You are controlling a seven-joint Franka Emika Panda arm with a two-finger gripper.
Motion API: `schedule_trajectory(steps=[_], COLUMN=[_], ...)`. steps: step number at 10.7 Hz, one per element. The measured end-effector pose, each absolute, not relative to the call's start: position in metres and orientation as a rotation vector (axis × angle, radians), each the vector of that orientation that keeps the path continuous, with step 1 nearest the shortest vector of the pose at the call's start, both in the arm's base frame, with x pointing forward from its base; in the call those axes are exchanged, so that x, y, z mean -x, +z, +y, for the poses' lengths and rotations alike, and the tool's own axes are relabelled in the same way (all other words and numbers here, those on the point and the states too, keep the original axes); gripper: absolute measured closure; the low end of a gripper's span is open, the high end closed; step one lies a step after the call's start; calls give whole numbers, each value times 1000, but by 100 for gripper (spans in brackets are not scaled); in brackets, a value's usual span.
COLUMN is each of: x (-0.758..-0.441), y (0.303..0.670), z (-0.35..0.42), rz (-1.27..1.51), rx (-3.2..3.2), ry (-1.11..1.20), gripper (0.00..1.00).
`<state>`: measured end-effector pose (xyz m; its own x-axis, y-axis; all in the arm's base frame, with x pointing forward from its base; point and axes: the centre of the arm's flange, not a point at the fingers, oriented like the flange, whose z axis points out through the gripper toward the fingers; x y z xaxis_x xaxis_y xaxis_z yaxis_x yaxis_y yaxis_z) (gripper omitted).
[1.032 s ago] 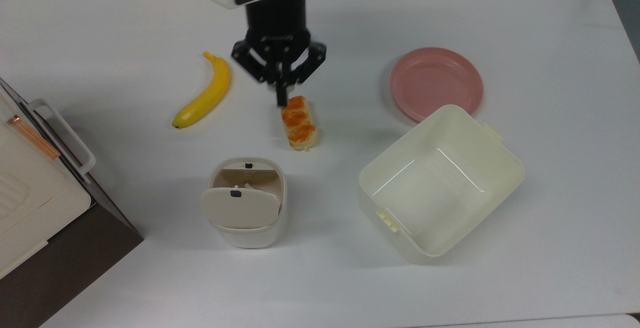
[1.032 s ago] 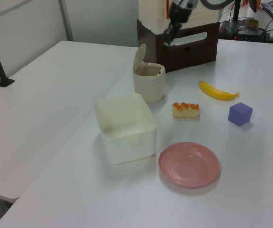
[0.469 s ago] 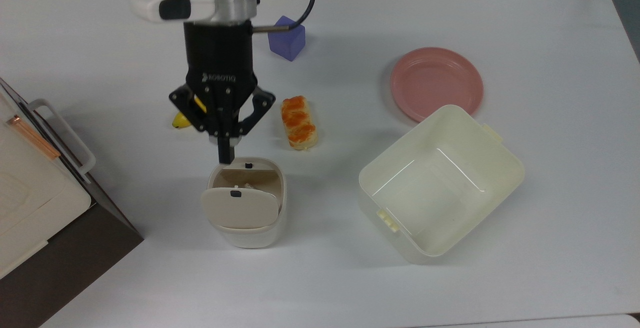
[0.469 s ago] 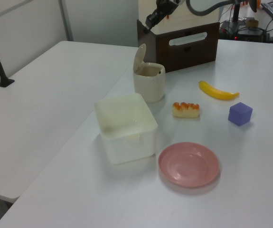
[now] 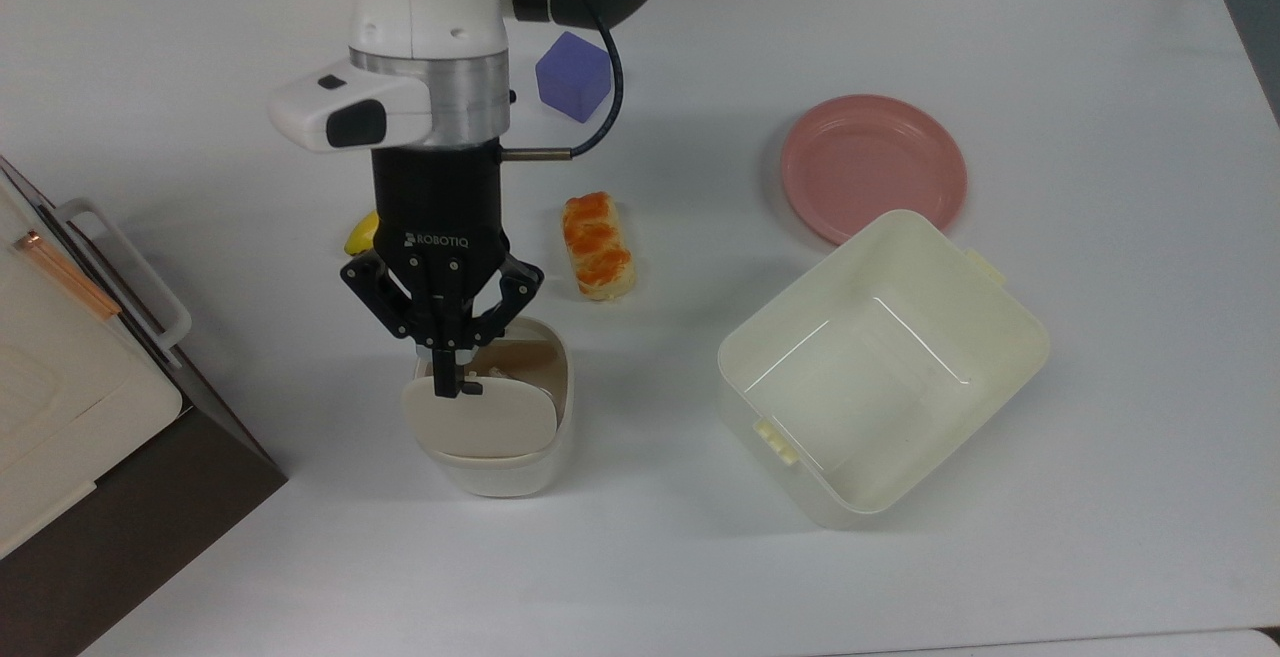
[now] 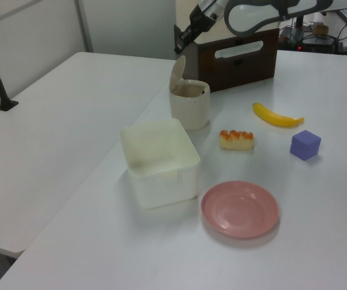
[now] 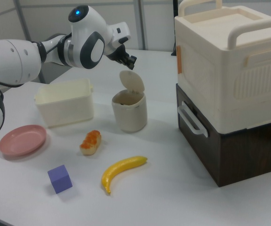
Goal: Close the trash can
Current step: 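Lower the gripper to push the flip lid down onto the can, then press the gripper on the closed lid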
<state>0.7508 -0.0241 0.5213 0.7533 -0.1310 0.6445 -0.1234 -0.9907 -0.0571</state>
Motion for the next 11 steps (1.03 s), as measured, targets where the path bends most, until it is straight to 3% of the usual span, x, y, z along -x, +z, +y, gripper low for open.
schedule_trajectory(steps=[7,11], x=[-741,-739], y=[472,436], z=[-13,1], rz=[154,98], rx=[3081,3114], ry=[-658,-561], gripper=[99,99])
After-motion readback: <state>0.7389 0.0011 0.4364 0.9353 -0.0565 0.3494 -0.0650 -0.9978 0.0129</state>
